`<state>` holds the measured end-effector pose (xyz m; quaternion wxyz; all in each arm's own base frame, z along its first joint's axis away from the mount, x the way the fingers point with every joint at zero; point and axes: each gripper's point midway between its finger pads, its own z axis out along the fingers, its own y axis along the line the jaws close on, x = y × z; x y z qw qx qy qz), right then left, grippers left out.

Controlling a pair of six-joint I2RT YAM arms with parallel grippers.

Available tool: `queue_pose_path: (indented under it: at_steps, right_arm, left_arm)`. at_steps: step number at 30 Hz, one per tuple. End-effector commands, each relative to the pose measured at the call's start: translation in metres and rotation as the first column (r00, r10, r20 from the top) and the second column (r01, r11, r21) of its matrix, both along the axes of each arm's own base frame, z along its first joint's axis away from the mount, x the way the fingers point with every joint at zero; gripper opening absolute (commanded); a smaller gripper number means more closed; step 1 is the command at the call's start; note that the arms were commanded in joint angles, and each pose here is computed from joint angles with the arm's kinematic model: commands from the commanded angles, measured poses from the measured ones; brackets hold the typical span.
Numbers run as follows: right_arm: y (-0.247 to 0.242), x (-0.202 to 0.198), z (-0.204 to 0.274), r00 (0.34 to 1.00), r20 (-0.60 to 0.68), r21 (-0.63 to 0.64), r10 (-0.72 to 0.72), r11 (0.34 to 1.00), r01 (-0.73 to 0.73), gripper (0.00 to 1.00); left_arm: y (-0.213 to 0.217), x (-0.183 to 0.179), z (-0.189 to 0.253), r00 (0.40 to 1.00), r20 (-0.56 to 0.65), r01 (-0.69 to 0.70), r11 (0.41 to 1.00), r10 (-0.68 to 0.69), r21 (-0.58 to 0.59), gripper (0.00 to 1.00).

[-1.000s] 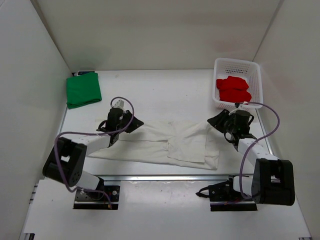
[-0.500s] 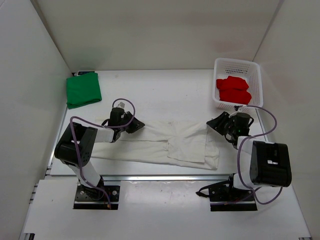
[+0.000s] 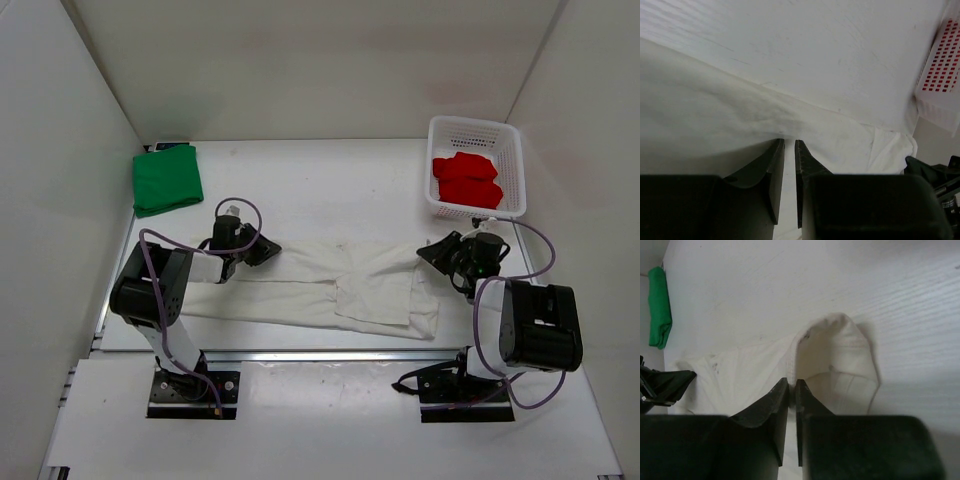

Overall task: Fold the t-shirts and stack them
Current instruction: Fold the other side of the tshirt into a rectangle

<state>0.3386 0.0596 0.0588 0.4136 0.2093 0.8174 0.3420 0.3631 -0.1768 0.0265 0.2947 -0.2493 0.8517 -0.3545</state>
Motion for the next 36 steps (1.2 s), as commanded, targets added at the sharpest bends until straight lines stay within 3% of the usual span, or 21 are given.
queue_pose_path:
  at_steps: [1, 11, 14, 16, 23, 25, 27, 30, 32, 36]
  right_arm:
    - [-0.017, 0.002, 0.003, 0.996, 0.034, -0.030, -0.078, 0.996, 0.079, 0.05]
    - [-0.037, 0.021, -0.013, 0.990, -0.049, -0.017, -0.134, 0.991, 0.133, 0.06]
    - [-0.037, 0.027, -0.014, 0.990, -0.056, -0.030, -0.132, 0.991, 0.130, 0.11]
    - [-0.034, 0.031, -0.010, 0.991, -0.058, -0.027, -0.117, 0.993, 0.115, 0.21]
    - [-0.036, 0.020, 0.026, 0.987, -0.023, -0.125, -0.157, 0.980, 0.153, 0.38]
    - [-0.030, 0.008, 0.029, 0.986, -0.020, -0.166, -0.165, 0.973, 0.159, 0.39]
    - [-0.019, -0.009, 0.038, 0.991, 0.007, -0.198, -0.133, 0.971, 0.131, 0.39]
    - [-0.001, -0.046, 0.026, 0.997, -0.038, -0.205, -0.073, 0.977, 0.063, 0.24]
    - [0.018, -0.079, 0.007, 0.992, -0.121, -0.204, -0.018, 0.979, -0.007, 0.07]
    - [0.033, -0.129, -0.011, 0.983, -0.183, -0.194, 0.001, 0.980, -0.037, 0.06]
  left_arm:
    - [0.011, 0.003, 0.000, 0.999, 0.002, -0.038, 0.999, 0.038, -0.024, 0.25]
    - [0.031, 0.007, -0.005, 0.996, -0.014, -0.094, 0.995, 0.094, -0.030, 0.24]
    - [0.035, 0.006, -0.007, 0.992, -0.032, -0.120, 0.992, 0.119, -0.047, 0.24]
    - [0.031, 0.006, 0.001, 0.994, -0.021, -0.107, 0.991, 0.105, -0.075, 0.24]
    - [0.004, 0.010, 0.072, 0.982, 0.188, -0.033, 0.999, 0.034, -0.005, 0.27]
    - [-0.025, -0.005, 0.084, 0.973, 0.225, 0.042, 0.999, -0.048, 0.029, 0.27]
    - [-0.051, -0.015, 0.093, 0.960, 0.257, 0.104, 0.993, -0.113, 0.049, 0.28]
    - [-0.092, -0.029, 0.093, 0.941, 0.260, 0.210, 0.977, -0.215, 0.047, 0.28]
    - [-0.115, -0.043, 0.081, 0.932, 0.224, 0.285, 0.958, -0.287, 0.043, 0.27]
    - [-0.130, -0.068, 0.063, 0.920, 0.180, 0.350, 0.937, -0.348, 0.026, 0.27]
